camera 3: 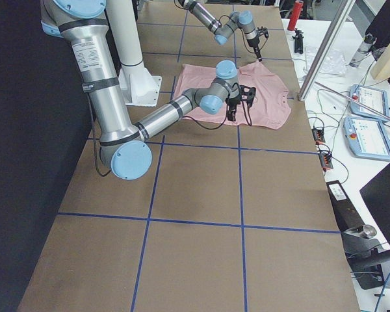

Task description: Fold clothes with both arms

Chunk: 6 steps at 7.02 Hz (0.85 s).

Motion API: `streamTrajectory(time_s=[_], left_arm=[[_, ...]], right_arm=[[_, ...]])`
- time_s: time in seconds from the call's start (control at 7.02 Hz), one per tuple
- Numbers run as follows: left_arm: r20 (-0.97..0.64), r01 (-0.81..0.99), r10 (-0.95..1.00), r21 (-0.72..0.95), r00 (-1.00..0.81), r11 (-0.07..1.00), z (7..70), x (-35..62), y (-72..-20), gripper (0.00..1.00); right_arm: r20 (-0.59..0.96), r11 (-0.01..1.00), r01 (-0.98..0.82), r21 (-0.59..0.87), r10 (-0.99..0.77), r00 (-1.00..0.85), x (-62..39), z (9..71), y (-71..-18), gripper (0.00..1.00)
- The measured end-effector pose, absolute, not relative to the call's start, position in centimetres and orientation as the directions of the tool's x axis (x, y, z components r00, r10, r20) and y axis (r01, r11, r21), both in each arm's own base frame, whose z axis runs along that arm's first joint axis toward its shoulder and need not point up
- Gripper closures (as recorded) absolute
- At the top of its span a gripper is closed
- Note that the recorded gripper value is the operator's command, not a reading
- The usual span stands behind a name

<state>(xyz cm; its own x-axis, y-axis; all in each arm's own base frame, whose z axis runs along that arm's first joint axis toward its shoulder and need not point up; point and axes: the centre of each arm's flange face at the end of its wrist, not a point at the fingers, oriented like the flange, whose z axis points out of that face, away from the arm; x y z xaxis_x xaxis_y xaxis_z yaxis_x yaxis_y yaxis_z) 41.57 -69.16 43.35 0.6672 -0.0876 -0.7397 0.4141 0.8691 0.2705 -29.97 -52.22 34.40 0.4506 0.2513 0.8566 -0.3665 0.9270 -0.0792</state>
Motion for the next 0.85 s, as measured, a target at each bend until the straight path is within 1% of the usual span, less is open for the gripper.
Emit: streamTrajectory(time_s=[0.14, 0.43, 0.57, 0.71, 0.85], left_arm=[[-0.739, 0.411, -0.085, 0.271, 0.669, 0.871, 43.5, 41.8, -69.1, 0.3], [-0.74, 0.403, -0.077, 0.272, 0.668, 0.874, 43.4, 42.5, -68.7, 0.38], [-0.74, 0.399, -0.075, 0.272, 0.668, 0.876, 43.4, 42.8, -68.5, 0.55], [-0.74, 0.397, -0.073, 0.271, 0.668, 0.877, 43.4, 43.0, -68.4, 0.65], [-0.74, 0.396, -0.073, 0.271, 0.669, 0.878, 43.5, 43.1, -68.3, 1.0]], right_arm=[[0.857, 0.927, -0.366, -0.08, 0.251, 0.451, -30.0, 34.4, -52.2, 0.0], [0.856, 0.927, -0.366, -0.08, 0.252, 0.451, -30.0, 34.4, -52.2, 0.0], [0.856, 0.927, -0.367, -0.08, 0.252, 0.451, -29.9, 34.4, -52.2, 0.0], [0.856, 0.927, -0.367, -0.08, 0.252, 0.451, -29.9, 34.5, -52.2, 0.0], [0.855, 0.926, -0.368, -0.081, 0.254, 0.452, -29.9, 34.6, -52.2, 0.0]])
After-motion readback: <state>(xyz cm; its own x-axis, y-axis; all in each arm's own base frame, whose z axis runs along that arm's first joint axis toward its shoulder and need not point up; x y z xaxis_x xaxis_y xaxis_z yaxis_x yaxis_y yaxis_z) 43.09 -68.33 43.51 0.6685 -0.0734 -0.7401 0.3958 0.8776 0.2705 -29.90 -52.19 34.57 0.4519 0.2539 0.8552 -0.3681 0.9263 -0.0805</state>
